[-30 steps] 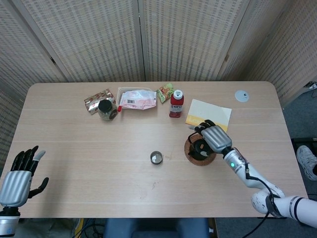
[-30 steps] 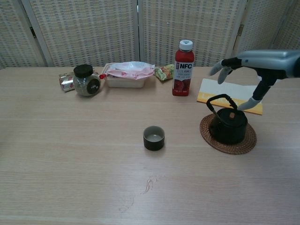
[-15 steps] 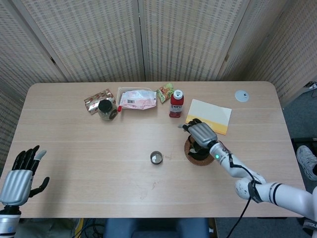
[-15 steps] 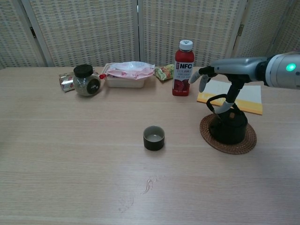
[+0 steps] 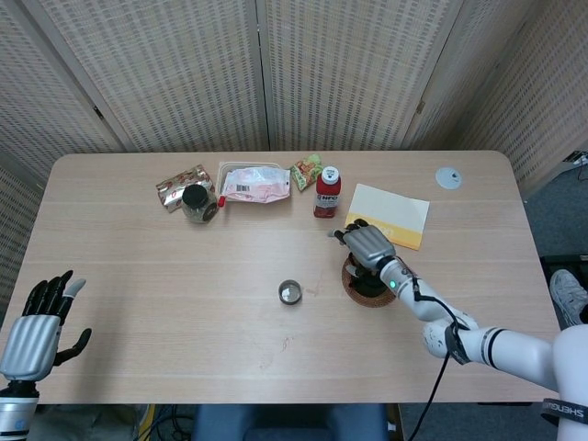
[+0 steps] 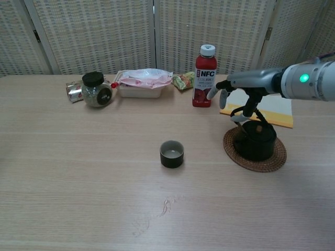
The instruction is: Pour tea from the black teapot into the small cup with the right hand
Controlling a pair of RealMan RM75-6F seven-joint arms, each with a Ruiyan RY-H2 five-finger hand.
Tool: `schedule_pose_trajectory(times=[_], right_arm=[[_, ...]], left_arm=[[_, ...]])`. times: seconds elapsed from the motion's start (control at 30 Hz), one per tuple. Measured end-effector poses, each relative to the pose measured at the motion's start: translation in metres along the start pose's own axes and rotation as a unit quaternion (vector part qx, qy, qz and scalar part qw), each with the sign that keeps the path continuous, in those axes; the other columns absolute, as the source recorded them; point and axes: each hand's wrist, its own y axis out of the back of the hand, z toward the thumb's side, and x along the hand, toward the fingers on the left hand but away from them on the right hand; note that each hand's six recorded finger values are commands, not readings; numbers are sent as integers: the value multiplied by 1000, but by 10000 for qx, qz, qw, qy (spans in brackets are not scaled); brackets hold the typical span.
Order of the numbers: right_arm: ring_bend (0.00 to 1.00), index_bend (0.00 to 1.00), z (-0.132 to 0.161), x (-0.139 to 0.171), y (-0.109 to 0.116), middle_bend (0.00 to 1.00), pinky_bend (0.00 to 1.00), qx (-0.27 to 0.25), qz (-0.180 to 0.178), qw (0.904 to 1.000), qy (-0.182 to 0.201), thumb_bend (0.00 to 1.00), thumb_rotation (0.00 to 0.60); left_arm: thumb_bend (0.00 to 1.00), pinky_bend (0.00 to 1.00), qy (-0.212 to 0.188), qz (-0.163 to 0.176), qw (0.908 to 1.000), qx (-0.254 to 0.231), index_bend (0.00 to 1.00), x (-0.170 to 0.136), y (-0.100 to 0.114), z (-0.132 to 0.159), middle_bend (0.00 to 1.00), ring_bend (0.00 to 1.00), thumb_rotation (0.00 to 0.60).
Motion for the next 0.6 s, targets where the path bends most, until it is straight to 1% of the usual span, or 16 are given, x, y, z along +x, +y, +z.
schedule_pose_trajectory(times=[0.13,0.4,0.6], right_arm=[[135,171,-1,-3,-4,321,97,-16,72,10000,-57,324,600],[136,171,-5,-3,-8,395,97,77,119,9998,-145,331,600],[163,171,-7,-1,-8,447,97,60,105,9997,-210,336,600]], left_arm=[[329,0,7,7,10000,-1,100,0,0,-1,0,0,600],[329,0,16,-9,10000,-31,100,-1,-2,-2,0,0,600],[330,0,17,19,10000,-39,100,-1,-1,-3,0,0,600]])
